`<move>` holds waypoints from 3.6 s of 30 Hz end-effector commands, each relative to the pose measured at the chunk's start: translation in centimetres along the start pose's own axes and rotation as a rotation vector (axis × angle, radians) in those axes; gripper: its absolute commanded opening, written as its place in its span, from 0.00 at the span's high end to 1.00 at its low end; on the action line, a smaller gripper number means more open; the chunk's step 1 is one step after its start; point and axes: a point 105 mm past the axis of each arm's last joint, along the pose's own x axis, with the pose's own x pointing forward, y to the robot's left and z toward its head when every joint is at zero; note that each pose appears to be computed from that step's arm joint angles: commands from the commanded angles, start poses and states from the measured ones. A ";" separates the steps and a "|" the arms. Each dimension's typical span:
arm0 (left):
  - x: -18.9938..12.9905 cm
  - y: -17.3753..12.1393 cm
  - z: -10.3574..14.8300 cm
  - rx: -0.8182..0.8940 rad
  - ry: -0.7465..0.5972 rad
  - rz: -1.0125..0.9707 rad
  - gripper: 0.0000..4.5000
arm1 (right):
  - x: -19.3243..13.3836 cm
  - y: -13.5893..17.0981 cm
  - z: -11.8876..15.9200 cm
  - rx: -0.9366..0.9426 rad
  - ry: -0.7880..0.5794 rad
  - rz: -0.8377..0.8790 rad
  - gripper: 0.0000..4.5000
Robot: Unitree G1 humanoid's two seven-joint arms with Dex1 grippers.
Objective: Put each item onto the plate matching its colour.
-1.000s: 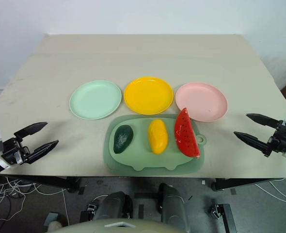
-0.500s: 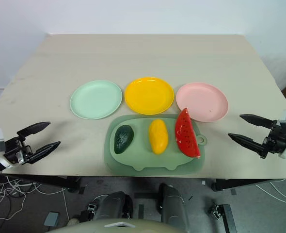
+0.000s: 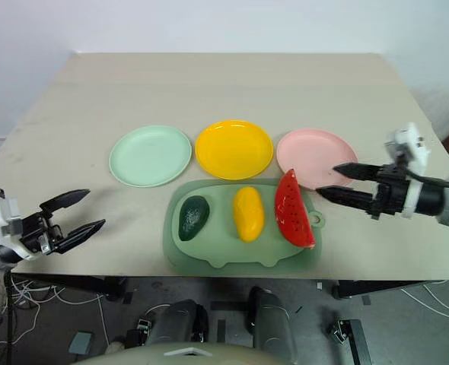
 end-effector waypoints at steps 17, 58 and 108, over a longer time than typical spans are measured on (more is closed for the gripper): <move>1.3 -0.7 0.6 0.026 -0.046 0.041 0.01 | 6.6 0.6 -4.3 0.109 0.248 -0.181 0.00; 2.9 -0.9 -0.2 0.015 -0.074 0.039 0.00 | 7.0 -12.3 1.7 0.199 0.037 -0.492 0.24; 3.2 -1.7 -0.3 0.018 -0.068 -0.072 0.00 | 12.4 6.6 -2.2 0.181 0.225 -0.047 0.01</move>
